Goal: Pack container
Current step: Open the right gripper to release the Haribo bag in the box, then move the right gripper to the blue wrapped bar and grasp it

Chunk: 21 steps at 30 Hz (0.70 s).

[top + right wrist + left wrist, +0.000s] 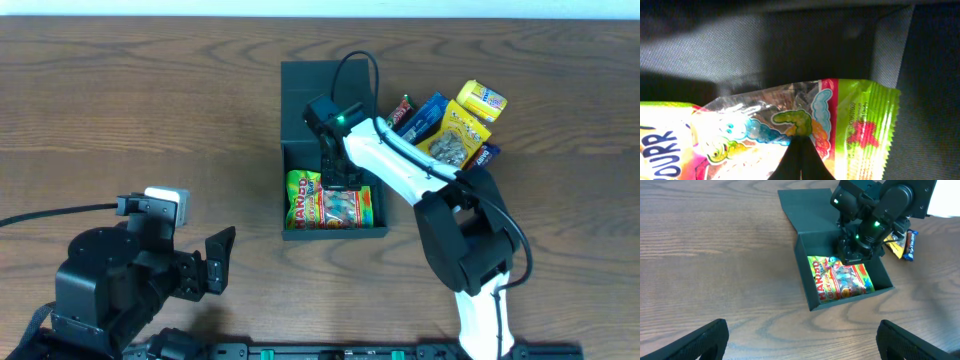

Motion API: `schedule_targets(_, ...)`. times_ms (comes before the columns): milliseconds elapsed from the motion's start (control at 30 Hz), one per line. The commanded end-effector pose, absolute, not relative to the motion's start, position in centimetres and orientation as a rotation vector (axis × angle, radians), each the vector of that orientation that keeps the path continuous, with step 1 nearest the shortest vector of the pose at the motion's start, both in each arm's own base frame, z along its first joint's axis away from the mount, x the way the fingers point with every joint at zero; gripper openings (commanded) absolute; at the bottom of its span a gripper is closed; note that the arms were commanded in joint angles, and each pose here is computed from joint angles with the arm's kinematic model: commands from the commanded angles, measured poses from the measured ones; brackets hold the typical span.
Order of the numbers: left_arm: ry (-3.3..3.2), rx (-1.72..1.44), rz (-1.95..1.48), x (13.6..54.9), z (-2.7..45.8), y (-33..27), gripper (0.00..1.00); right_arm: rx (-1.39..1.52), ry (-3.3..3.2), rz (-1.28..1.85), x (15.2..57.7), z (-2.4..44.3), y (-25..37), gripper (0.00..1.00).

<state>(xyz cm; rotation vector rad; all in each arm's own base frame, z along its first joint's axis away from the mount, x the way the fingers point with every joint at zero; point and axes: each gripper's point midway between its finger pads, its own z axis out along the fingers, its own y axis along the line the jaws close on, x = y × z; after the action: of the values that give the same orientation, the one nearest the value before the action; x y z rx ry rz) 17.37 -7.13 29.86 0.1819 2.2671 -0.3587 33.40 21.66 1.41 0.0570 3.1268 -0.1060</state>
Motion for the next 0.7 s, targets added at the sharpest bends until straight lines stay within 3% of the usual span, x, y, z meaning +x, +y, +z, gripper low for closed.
schedule_targets(0, 2.253, 0.177, -0.350, 17.4, 30.3, -6.9, 0.95, 0.045, 3.146, -0.096, 33.4, 1.8, 21.0, 0.01)
schedule_targets(267, 2.247, 0.156, -0.309, 17.6, 30.3, -6.3, 0.95, 0.132, 2.887, 0.029, 37.9, 11.4, 20.0, 0.01)
schedule_targets(367, 2.242, 0.142, -0.282, 17.8, 30.4, -5.9, 0.95, 0.258, 2.698, -0.038, 40.2, 15.3, 17.5, 0.21)
schedule_targets(433, 2.239, 0.138, -0.275, 17.9, 30.4, -5.8, 0.95, 0.427, 2.607, -0.036, 41.4, 16.9, 15.6, 0.25)
schedule_targets(567, 2.232, 0.132, -0.265, 18.0, 30.5, -5.7, 0.95, 0.824, 2.538, -0.020, 43.0, 15.7, 10.9, 0.27)
schedule_targets(667, 2.233, 0.132, -0.265, 18.0, 30.5, -5.7, 0.95, 0.962, 2.572, 0.030, 44.1, 13.2, 8.6, 0.43)
